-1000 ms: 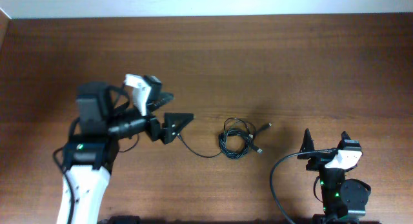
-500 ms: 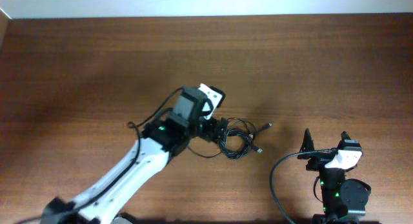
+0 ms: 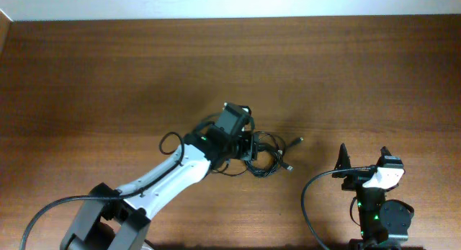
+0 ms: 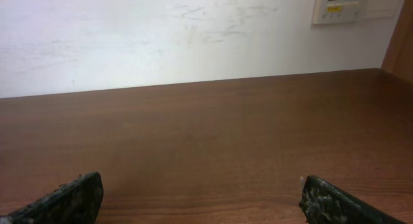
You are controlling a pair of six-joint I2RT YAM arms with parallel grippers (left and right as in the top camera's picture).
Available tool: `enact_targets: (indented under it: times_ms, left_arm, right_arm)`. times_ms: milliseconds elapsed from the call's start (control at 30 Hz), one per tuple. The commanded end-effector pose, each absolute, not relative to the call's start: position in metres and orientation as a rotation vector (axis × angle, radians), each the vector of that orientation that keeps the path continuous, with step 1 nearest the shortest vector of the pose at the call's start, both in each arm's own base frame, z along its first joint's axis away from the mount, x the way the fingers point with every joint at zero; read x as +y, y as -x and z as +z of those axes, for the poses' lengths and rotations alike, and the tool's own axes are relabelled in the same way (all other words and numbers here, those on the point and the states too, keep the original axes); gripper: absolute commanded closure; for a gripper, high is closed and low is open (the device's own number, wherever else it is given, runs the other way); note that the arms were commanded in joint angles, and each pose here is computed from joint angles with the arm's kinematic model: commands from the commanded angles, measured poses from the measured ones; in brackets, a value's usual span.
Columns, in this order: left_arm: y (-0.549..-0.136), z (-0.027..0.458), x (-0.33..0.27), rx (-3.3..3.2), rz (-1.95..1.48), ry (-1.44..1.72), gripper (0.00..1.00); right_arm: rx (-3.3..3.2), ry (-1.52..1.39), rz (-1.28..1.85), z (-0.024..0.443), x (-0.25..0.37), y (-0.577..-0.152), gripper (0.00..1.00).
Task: Untangle cables
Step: 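Reach the left gripper to the black cable bundle and grasp it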
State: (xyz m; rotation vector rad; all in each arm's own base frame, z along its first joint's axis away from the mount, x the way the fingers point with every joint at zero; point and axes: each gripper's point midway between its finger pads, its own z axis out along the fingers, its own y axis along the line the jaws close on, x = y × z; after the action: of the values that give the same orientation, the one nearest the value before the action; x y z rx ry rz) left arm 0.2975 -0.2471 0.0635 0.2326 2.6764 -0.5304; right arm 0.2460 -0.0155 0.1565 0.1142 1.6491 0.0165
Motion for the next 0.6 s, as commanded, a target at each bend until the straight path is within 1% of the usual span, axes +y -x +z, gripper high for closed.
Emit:
enact_targets:
  times_ms: [0,133,200,233,333,433,500,533,567]
  left_arm:
    - [-0.281,0.050,-0.261,2.740,-0.517,-0.166,0.34]
    - [-0.268,0.025,-0.255,2.839,-0.439,-0.011,0.34]
    - [-0.265,0.018,-0.251,2.870,-0.418,0.043,0.37]
    - [-0.264,0.016,-0.250,2.878,-0.413,0.061,0.41]
    - [-0.266,0.011,-0.248,2.881,-0.397,0.135,0.43]
    - [-0.267,0.008,-0.249,2.881,-0.397,0.142,0.44]
    - [-0.269,0.007,-0.251,2.876,-0.403,0.141,0.49]
    - [-0.270,0.007,-0.252,2.869,-0.410,0.141,0.55]
    - [-0.271,0.008,-0.253,2.863,-0.413,0.141,0.60]
  right_arm:
    - [1.659,-0.132,0.005,0.152,-0.019,-0.246,0.02]
    - [1.659,-0.132,0.005,0.152,-0.019,-0.246,0.02]
    - [1.659,-0.132,0.004,0.152,-0.019,-0.246,0.02]
    - [1.659,-0.132,0.005,0.152,-0.019,-0.246,0.02]
    - [1.659,-0.132,0.005,0.152,-0.019,-0.246,0.02]
    - [1.659,-0.132,0.005,0.152,-0.019,-0.246,0.02]
    - [1.659,-0.132,0.005,0.152,-0.019,-0.246,0.02]
    - [1.659,-0.132,0.004,0.152,-0.019,-0.246,0.02]
    - [1.659,-0.132,0.005,0.152,-0.019,-0.246,0.02]
